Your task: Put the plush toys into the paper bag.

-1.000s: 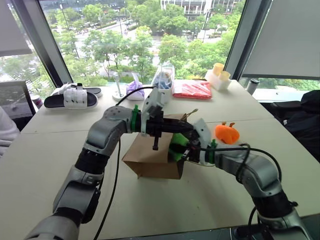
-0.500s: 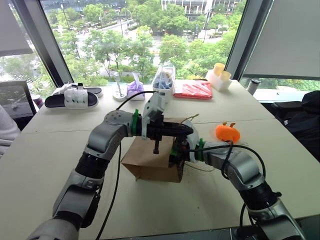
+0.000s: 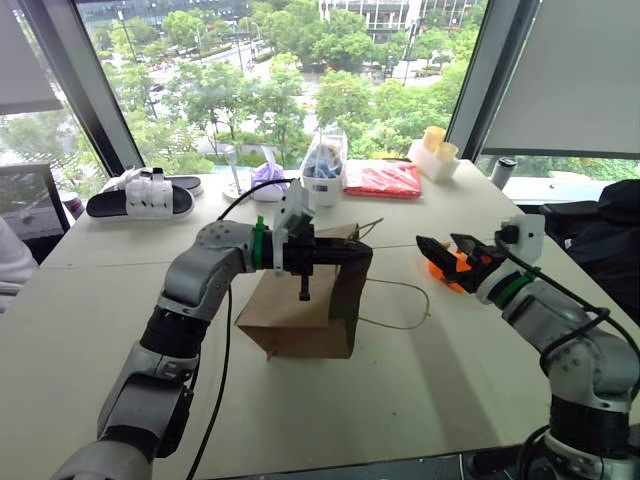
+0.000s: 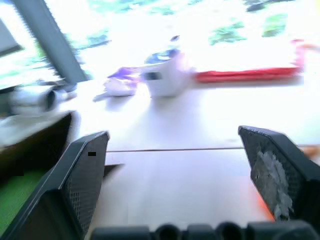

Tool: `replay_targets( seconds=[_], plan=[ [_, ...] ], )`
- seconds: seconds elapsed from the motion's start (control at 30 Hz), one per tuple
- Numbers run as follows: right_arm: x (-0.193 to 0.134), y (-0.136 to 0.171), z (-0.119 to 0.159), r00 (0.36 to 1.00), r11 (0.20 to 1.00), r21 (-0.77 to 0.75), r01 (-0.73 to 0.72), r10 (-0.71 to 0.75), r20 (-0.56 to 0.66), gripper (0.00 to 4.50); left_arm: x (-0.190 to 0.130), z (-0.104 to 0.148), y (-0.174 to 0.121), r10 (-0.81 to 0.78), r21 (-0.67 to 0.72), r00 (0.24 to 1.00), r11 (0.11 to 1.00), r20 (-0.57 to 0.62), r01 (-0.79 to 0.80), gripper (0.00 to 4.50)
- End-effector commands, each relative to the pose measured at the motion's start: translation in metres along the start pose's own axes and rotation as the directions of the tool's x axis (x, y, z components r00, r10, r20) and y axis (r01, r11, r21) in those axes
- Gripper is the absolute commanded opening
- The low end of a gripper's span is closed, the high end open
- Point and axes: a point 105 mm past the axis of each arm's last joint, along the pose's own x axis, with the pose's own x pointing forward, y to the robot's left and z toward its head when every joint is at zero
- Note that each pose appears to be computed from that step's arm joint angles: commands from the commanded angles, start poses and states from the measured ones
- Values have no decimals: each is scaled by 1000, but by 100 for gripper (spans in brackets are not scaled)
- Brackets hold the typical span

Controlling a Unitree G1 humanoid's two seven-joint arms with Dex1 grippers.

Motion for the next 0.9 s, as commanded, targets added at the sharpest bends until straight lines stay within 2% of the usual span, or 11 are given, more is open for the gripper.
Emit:
replay_targets(
  seconds=[0.03, 0.2, 0.33, 0.43, 0.53, 0.73, 0.8, 0.87, 0.9],
  plan=[
    [23, -10, 1, 992, 989, -77, 126, -125, 17, 447, 2, 14, -2, 0, 37, 999, 999, 41, -1, 0],
    [48, -51, -10, 916, 866, -331, 376, -402, -10, 447, 2, 15, 1, 23, 41, 998, 999, 51, -25, 0],
    [63, -63, -27, 885, 809, -438, 393, -461, -58, 447, 3, 14, 3, 45, 45, 997, 998, 55, -48, 0],
    [70, -63, -43, 880, 821, -435, 370, -460, -121, 447, 1, 15, 2, 61, 46, 996, 997, 60, -64, 0],
    [70, -64, -55, 879, 832, -436, 344, -448, -163, 367, -6, 15, 5, 109, 40, 992, 993, 67, -112, 0],
    [66, -70, -54, 880, 830, -443, 339, -446, -164, 72, -7, 15, 5, 123, 40, 990, 991, 74, -127, 0],
    [63, -74, -51, 881, 828, -446, 339, -446, -157, 3, -7, 17, 5, 118, 41, 990, 992, 81, -122, 0],
    [61, -73, -38, 903, 844, -418, 337, -416, -111, 1, -7, 20, 5, 109, 41, 990, 993, 86, -113, 0],
    [61, -65, -23, 933, 871, -381, 310, -357, -56, 1, -6, 21, 4, 94, 44, 992, 994, 84, -98, 0]
  ],
)
